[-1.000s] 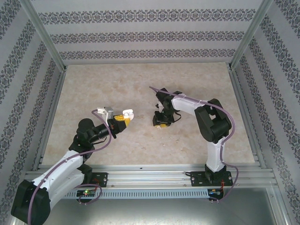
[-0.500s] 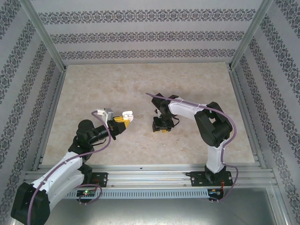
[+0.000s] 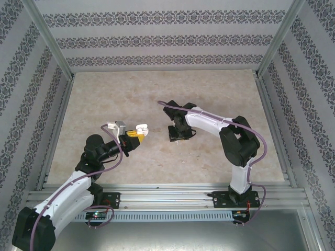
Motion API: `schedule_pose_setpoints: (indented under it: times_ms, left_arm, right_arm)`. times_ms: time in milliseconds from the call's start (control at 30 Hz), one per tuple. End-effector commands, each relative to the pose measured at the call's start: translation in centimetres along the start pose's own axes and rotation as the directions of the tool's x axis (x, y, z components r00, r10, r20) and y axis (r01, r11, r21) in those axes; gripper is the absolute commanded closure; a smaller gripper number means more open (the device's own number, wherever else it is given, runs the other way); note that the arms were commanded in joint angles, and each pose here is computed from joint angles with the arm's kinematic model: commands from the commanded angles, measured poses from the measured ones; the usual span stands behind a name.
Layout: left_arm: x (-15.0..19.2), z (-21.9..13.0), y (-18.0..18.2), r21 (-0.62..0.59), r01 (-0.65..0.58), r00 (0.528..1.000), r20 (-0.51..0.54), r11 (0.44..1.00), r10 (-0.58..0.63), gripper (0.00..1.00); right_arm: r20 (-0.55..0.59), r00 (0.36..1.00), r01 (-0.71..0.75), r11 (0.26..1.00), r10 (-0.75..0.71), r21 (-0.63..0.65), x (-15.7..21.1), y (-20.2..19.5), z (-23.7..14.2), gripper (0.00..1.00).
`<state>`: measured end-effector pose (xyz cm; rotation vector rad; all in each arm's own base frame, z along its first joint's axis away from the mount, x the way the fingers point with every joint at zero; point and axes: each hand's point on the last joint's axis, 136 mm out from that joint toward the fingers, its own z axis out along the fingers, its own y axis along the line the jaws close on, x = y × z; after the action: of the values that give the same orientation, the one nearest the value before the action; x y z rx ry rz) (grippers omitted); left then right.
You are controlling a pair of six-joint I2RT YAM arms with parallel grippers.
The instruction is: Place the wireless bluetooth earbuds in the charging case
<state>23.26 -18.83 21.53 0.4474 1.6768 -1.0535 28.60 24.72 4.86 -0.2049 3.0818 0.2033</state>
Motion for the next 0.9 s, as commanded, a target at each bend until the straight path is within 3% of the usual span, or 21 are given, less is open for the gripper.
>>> schedule_pose_setpoints:
  times_ms: [0,867]
  left_arm:
    - [0.6,-0.3,0.1,0.003,0.001,1.000,-0.015,1.000,-0.001,1.00]
    - [0.7,-0.2,0.2,-0.008,0.002,1.000,-0.031,1.000,-0.002,1.00]
  right_arm:
    - [0.007,1.000,-0.009,0.999,0.009,0.031,-1.1,-0.3,0.1,0.64]
    - [-0.081,0.997,-0.001,0.998,0.006,0.058,0.4,-0.4,4.3,0.71]
